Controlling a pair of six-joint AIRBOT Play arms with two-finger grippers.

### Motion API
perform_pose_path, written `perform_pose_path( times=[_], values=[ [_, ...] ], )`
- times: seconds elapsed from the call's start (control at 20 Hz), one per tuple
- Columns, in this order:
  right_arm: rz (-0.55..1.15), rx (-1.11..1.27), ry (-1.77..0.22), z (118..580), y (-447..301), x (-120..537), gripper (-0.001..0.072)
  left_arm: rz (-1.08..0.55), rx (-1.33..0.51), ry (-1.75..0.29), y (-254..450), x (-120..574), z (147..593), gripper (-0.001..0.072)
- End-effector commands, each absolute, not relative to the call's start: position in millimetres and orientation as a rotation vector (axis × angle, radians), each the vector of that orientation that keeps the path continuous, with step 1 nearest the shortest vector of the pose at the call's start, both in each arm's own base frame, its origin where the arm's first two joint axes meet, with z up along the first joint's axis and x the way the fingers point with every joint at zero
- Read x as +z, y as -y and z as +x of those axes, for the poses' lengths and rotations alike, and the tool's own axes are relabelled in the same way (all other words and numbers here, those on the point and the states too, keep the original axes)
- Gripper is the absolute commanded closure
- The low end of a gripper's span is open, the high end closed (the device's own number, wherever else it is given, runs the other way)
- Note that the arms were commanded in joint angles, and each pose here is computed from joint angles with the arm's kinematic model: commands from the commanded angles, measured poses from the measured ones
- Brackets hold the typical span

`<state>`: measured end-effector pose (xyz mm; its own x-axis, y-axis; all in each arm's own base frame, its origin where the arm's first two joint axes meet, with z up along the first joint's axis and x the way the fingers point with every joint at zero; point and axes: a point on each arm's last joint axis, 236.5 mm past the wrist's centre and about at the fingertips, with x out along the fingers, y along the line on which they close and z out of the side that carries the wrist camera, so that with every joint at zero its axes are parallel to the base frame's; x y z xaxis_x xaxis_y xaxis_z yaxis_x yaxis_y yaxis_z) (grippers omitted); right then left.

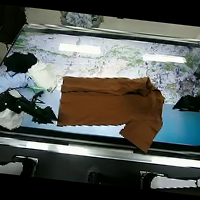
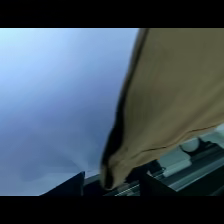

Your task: Fold the shirts.

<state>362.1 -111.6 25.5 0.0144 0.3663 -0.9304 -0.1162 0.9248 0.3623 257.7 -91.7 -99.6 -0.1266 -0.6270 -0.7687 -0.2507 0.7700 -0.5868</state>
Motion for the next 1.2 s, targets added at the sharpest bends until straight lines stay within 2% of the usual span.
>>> perform_pose_path(
  times=[0.0, 0.05, 0.15, 0.2, 0.25, 0.3, 0.35, 0.45, 0.5, 0.65, 0.7, 0.8, 0.95, 1.0, 1.05, 1.15],
  values=[
    [0.176, 0.349, -1.574, 349, 123, 17, 0.0175, -0.723, -0.35, -1.661, 101, -116, 253, 0.0275],
    [0.18, 0.35, -1.587, 346, 122, 13, 0.0175, -0.715, -0.346, -1.656, 102, -118, 253, 0.032],
    [0.201, 0.369, -1.622, 336, 117, -2, 0.0176, -0.719, -0.326, -1.637, 103, -121, 258, 0.0468],
    [0.218, 0.378, -1.642, 330, 113, -12, 0.0176, -0.724, -0.324, -1.626, 104, -120, 261, 0.0493],
    [0.231, 0.382, -1.654, 326, 110, -23, 0.0176, -0.737, -0.327, -1.616, 107, -119, 264, 0.0555],
    [0.242, 0.383, -1.654, 323, 107, -36, 0.0177, -0.741, -0.328, -1.609, 109, -119, 266, 0.0654],
    [0.26, 0.379, -1.654, 321, 104, -48, 0.018, -0.739, -0.332, -1.609, 111, -118, 266, 0.0678],
    [0.295, 0.377, -1.64, 320, 96, -68, 0.0183, -0.733, -0.339, -1.607, 111, -118, 266, 0.0679],
    [0.297, 0.371, -1.636, 320, 95, -76, 0.0224, -0.727, -0.344, -1.603, 111, -118, 266, 0.0679],
    [0.309, 0.351, -1.631, 324, 97, -97, 0.0234, -0.716, -0.355, -1.598, 111, -117, 266, 0.0679],
    [0.324, 0.343, -1.603, 332, 96, -102, 0.0279, -0.701, -0.371, -1.591, 111, -117, 266, 0.0679],
    [0.366, 0.345, -1.572, 343, 91, -111, 0.0298, -0.691, -0.38, -1.587, 111, -117, 266, 0.0679],
    [0.445, 0.376, -1.572, 347, 79, -124, 0.0462, -0.691, -0.38, -1.586, 111, -117, 267, 0.0679],
    [0.452, 0.396, -1.558, 349, 75, -125, 0.0582, -0.689, -0.382, -1.585, 111, -116, 267, 0.0679],
    [0.433, 0.421, -1.538, 352, 75, -122, 0.0666, -0.682, -0.386, -1.579, 110, -115, 269, 0.0681],
    [0.353, 0.48, -1.474, 363, 77, -95, 0.0668, -0.656, -0.39, -1.516, 103, -101, 291, 0.0683]
  ],
)
